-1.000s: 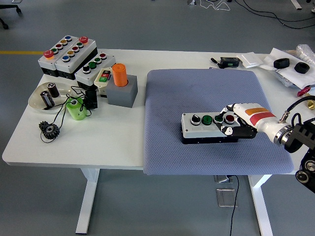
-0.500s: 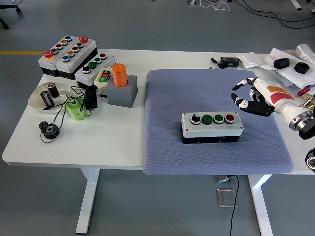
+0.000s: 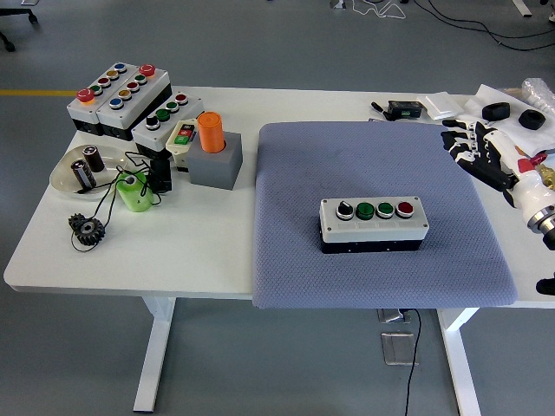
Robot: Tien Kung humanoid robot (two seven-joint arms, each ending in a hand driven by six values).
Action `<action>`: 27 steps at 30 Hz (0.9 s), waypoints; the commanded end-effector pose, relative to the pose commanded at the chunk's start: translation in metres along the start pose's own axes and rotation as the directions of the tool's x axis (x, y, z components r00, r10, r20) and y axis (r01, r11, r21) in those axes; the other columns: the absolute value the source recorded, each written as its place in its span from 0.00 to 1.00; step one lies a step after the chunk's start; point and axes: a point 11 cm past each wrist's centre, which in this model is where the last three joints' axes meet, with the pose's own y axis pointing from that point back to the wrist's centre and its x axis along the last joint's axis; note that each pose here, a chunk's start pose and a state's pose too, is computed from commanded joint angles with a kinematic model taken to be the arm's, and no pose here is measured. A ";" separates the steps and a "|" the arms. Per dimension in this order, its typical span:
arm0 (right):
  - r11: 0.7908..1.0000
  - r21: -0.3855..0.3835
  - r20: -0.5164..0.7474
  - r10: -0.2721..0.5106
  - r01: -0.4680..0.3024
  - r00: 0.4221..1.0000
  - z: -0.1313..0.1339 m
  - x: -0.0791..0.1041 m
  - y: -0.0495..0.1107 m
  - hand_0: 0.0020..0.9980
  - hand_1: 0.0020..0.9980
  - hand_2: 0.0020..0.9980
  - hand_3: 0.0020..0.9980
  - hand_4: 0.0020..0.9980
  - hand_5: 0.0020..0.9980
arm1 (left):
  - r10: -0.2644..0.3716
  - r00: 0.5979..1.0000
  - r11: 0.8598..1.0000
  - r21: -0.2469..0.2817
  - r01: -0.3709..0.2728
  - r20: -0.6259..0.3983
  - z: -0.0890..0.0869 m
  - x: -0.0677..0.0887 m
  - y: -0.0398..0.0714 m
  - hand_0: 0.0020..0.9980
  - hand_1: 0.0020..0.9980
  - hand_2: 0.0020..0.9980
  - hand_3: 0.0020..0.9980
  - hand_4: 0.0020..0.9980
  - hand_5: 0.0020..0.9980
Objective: Pick up the button,place it on the desk,press the button,press the button
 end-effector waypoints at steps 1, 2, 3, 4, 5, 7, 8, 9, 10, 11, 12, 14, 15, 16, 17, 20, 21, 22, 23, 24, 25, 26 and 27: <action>1.000 0.001 0.044 0.013 -0.013 0.999 0.001 0.002 0.000 0.85 0.77 0.82 0.84 0.62 0.70 | 0.000 1.000 1.000 0.001 0.000 0.001 0.000 0.000 0.000 0.65 0.70 0.69 0.49 0.32 1.00; 1.000 0.003 0.088 0.027 -0.027 0.996 0.001 0.004 0.001 0.85 0.79 0.84 0.83 0.61 0.70 | 0.000 1.000 1.000 0.002 0.000 0.001 -0.001 0.000 0.000 0.65 0.70 0.69 0.49 0.32 1.00; 0.999 0.009 0.126 0.049 -0.051 0.991 0.001 0.009 0.001 0.85 0.79 0.84 0.83 0.61 0.70 | -0.001 1.000 1.000 0.002 0.001 0.003 -0.001 0.000 0.000 0.65 0.70 0.69 0.49 0.32 1.00; 0.998 0.003 0.168 0.063 -0.064 0.984 0.002 0.011 0.001 0.85 0.79 0.84 0.83 0.61 0.70 | -0.001 1.000 1.000 0.003 0.001 0.003 -0.001 0.000 0.000 0.65 0.70 0.69 0.49 0.32 1.00; 0.996 -0.004 0.205 0.083 -0.084 0.975 0.004 0.015 0.001 0.85 0.79 0.84 0.83 0.61 0.70 | -0.001 1.000 1.000 0.003 0.001 0.004 -0.002 0.000 0.000 0.65 0.70 0.69 0.49 0.32 1.00; 0.993 -0.033 0.281 0.115 -0.110 0.953 0.008 0.021 0.002 0.85 0.79 0.84 0.83 0.61 0.70 | -0.001 1.000 1.000 0.004 0.001 0.005 -0.002 0.000 0.000 0.65 0.70 0.69 0.49 0.32 1.00; 0.992 -0.052 0.321 0.128 -0.118 0.938 0.011 0.023 0.003 0.85 0.79 0.83 0.82 0.61 0.70 | 0.000 1.000 1.000 0.004 0.000 0.005 -0.002 0.000 0.000 0.65 0.70 0.69 0.50 0.32 1.00; 0.990 -0.069 0.354 0.140 -0.124 0.925 0.014 0.025 0.003 0.85 0.79 0.83 0.82 0.61 0.70 | 0.000 1.000 1.000 0.004 0.000 0.005 -0.002 0.000 0.000 0.65 0.70 0.69 0.50 0.32 1.00; 0.988 -0.086 0.393 0.151 -0.128 0.907 0.016 0.026 0.003 0.85 0.79 0.83 0.82 0.61 0.70 | 0.000 1.000 1.000 0.004 0.000 0.005 -0.002 0.000 0.000 0.65 0.70 0.69 0.50 0.32 1.00; 0.986 -0.102 0.426 0.162 -0.131 0.890 0.018 0.027 0.004 0.85 0.79 0.83 0.82 0.61 0.70 | 0.000 1.000 1.000 0.004 0.000 0.005 -0.002 0.000 0.000 0.65 0.70 0.69 0.50 0.32 1.00; 0.984 -0.121 0.463 0.176 -0.134 0.869 0.021 0.028 0.004 0.85 0.79 0.83 0.82 0.61 0.70 | 0.000 1.000 1.000 0.004 0.000 0.004 -0.002 0.000 0.000 0.65 0.70 0.69 0.50 0.32 1.00; 0.977 -0.160 0.530 0.205 -0.140 0.823 0.028 0.030 0.005 0.85 0.79 0.83 0.81 0.60 0.70 | 0.000 1.000 1.000 0.003 0.000 0.005 -0.002 0.000 0.000 0.65 0.70 0.69 0.49 0.32 1.00; 0.973 -0.179 0.559 0.221 -0.144 0.799 0.031 0.032 0.005 0.85 0.79 0.83 0.81 0.60 0.70 | -0.001 1.000 1.000 0.002 0.001 0.004 -0.002 0.000 0.000 0.65 0.70 0.69 0.49 0.32 1.00; 0.970 -0.193 0.582 0.233 -0.146 0.779 0.033 0.033 0.005 0.85 0.79 0.83 0.81 0.60 0.70 | -0.001 1.000 1.000 0.002 0.001 0.004 -0.002 0.000 0.000 0.65 0.70 0.69 0.49 0.32 1.00; 0.969 -0.201 0.592 0.239 -0.146 0.770 0.035 0.034 0.005 0.85 0.79 0.83 0.81 0.60 0.70 | -0.001 1.000 1.000 0.001 0.001 0.003 -0.001 0.000 0.000 0.65 0.70 0.69 0.49 0.32 1.00; 0.969 -0.205 0.592 0.234 -0.136 0.771 0.036 0.035 0.005 0.85 0.78 0.82 0.80 0.59 0.68 | -0.001 1.000 1.000 0.000 0.001 -0.001 0.000 0.000 0.000 0.65 0.70 0.69 0.49 0.32 1.00; 0.970 -0.204 0.588 0.226 -0.128 0.777 0.036 0.036 0.005 0.85 0.78 0.82 0.80 0.59 0.68 | -0.001 1.000 1.000 0.000 0.001 -0.001 0.000 0.000 0.000 0.65 0.70 0.69 0.49 0.32 1.00; 0.971 -0.205 0.586 0.222 -0.123 0.780 0.036 0.036 0.005 0.85 0.78 0.82 0.80 0.59 0.68 | -0.001 1.000 1.000 -0.001 0.001 -0.001 0.000 0.000 0.000 0.65 0.70 0.69 0.49 0.32 1.00; 0.972 -0.206 0.584 0.215 -0.113 0.783 0.036 0.035 0.005 0.85 0.78 0.82 0.80 0.59 0.68 | -0.002 1.000 1.000 -0.001 0.002 -0.001 0.000 0.000 0.000 0.65 0.70 0.69 0.49 0.32 1.00; 0.973 -0.208 0.580 0.208 -0.104 0.787 0.037 0.035 0.005 0.85 0.78 0.82 0.80 0.59 0.68 | -0.002 1.000 1.000 -0.001 0.002 -0.001 0.000 0.000 0.000 0.65 0.70 0.69 0.49 0.32 1.00; 0.973 -0.211 0.571 0.199 -0.092 0.796 0.037 0.035 0.005 0.85 0.78 0.82 0.80 0.59 0.68 | -0.002 1.000 1.000 -0.002 0.002 0.000 0.001 -0.001 0.000 0.65 0.70 0.69 0.49 0.32 1.00; 0.973 -0.214 0.563 0.191 -0.082 0.804 0.038 0.034 0.005 0.84 0.76 0.78 0.76 0.58 0.68 | -0.002 1.000 1.000 -0.002 0.002 0.000 0.001 -0.001 0.000 0.65 0.70 0.69 0.50 0.32 1.00; 0.973 -0.216 0.557 0.186 -0.075 0.809 0.038 0.034 0.005 0.84 0.76 0.78 0.76 0.58 0.68 | -0.002 1.000 1.000 -0.002 0.002 0.000 0.001 -0.001 0.000 0.65 0.70 0.69 0.50 0.32 1.00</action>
